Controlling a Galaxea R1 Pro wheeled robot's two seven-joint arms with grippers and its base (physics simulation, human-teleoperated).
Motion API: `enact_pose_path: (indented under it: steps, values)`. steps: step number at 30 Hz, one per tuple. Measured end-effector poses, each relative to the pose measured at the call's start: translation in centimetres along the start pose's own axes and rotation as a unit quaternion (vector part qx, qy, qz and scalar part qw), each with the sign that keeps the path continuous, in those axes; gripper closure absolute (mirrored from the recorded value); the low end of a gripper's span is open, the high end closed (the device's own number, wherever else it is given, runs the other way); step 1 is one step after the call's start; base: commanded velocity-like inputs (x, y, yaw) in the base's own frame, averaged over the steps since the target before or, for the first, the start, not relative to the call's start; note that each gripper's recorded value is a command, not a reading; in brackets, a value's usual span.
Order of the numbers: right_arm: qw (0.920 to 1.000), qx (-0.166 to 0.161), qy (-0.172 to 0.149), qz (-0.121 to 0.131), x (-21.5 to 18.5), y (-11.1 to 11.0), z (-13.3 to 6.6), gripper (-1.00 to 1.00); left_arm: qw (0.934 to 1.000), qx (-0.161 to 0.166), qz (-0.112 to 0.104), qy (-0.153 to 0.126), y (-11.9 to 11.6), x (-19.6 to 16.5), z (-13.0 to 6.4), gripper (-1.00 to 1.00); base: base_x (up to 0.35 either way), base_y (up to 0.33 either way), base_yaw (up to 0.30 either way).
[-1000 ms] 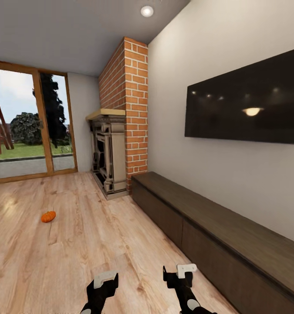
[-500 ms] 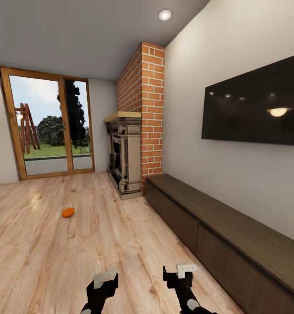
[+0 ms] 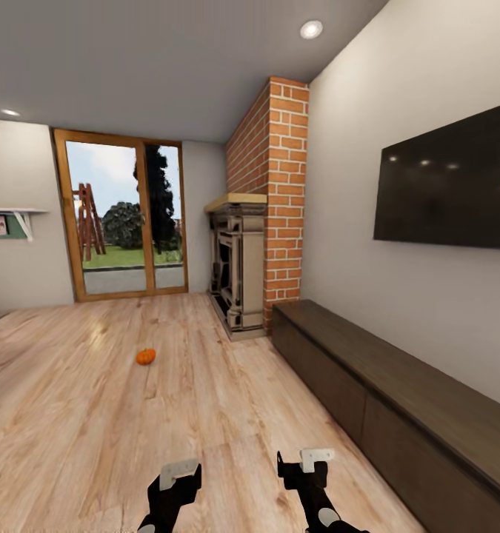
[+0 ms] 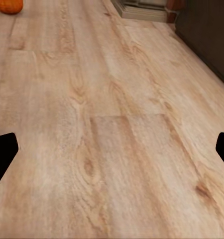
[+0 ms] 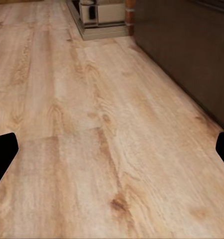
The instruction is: Place each of the two pumpkins and all three candles from the living room inside a cabinet in the living room (use any cabinet), then make sure every cabinet is closed, and position the cauldron so it is next to a table in the living room.
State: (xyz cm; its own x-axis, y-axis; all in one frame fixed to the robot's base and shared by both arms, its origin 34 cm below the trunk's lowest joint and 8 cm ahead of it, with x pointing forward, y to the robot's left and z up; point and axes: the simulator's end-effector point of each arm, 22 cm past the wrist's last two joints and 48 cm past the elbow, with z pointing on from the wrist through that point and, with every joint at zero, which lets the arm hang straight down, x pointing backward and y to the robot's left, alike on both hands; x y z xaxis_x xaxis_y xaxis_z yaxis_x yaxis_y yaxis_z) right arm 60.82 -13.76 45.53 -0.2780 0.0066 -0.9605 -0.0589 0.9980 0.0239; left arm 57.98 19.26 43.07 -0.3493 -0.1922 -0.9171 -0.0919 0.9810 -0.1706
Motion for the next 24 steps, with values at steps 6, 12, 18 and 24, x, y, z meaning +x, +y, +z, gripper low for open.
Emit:
enact_pose_path:
  steps: [6, 12, 18, 24]
  values:
    - [1.0, 0.0, -0.003, -0.001, -0.3, 0.0, 0.0, -1.0, 1.0, 0.001, 0.0, -0.003, -0.1, -0.3, 0.0, -1.0, 0.0, 0.0, 0.244]
    - [1.0, 0.0, -0.006, -0.001, -0.6, 0.0, -0.1, -1.0, 1.0, 0.001, 0.0, -0.006, -0.1, -0.6, -0.1, -1.0, 0.0, 0.0, 0.244]
    - [1.0, 0.0, -0.009, -0.001, -0.9, 0.0, -0.1, -1.0, 1.0, 0.001, 0.0, -0.009, -0.1, -0.9, -0.1, -1.0, 0.0, 0.0, 0.244]
    - [0.9999, -0.001, -0.012, -0.001, -1.2, 0.0, -0.2, -1.0, 0.9999, 0.001, 0.0, -0.011, -0.1, -1.1, -0.2, -1.0, 0.056, 0.001, 0.244]
